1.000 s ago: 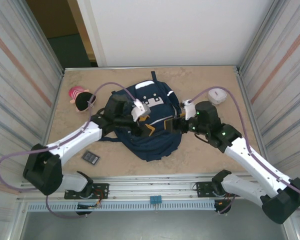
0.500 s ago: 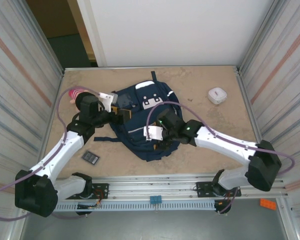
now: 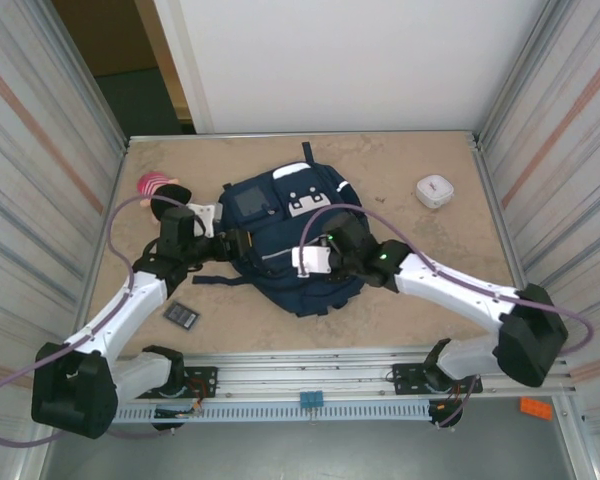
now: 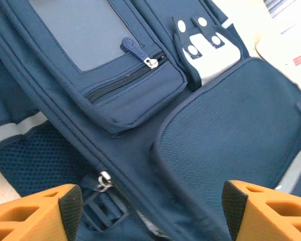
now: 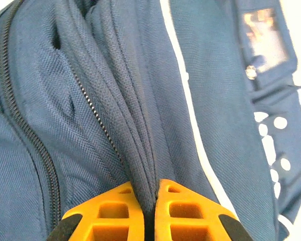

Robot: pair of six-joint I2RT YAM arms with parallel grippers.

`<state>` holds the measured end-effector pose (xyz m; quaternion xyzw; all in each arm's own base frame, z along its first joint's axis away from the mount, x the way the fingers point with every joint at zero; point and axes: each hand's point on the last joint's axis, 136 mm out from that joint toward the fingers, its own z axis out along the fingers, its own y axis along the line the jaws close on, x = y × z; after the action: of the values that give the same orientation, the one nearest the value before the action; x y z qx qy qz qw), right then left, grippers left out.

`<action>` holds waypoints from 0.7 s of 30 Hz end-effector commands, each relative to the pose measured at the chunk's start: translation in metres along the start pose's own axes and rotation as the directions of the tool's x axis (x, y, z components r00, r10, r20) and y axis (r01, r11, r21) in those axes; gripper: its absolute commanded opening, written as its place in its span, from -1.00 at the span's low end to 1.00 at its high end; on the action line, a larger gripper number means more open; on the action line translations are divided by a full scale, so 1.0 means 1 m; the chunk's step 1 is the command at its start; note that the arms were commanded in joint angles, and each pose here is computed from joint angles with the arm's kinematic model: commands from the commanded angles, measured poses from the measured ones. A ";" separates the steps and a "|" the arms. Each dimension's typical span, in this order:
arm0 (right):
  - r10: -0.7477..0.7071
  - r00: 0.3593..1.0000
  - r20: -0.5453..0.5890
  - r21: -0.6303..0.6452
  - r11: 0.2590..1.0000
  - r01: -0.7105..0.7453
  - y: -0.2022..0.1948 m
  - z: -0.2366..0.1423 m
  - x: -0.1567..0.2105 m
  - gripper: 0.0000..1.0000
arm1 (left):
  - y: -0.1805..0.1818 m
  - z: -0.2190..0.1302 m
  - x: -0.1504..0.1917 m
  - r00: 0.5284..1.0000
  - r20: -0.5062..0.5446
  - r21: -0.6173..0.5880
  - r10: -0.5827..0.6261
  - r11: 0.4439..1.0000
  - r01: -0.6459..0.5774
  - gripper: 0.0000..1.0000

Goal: Pack the student bag

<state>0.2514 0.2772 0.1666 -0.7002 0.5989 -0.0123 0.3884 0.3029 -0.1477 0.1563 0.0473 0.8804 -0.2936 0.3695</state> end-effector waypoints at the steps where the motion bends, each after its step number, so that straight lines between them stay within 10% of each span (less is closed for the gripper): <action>1: 0.057 0.998 0.038 0.115 0.991 -0.061 -0.034 -0.043 0.000 -1.00 | -0.024 -0.004 -0.012 0.993 0.089 0.132 0.078 0.987 -0.089 0.47; 21: 0.130 0.989 0.063 0.104 0.985 -0.136 -0.044 -0.071 0.007 -1.00 | -0.019 0.056 0.018 0.953 0.089 0.214 0.291 0.929 -0.303 0.09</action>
<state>0.2468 0.2257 0.1873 -0.6667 0.6427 -0.0050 0.3774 0.3000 -0.1904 0.1046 0.1857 0.8376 -0.3416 0.3838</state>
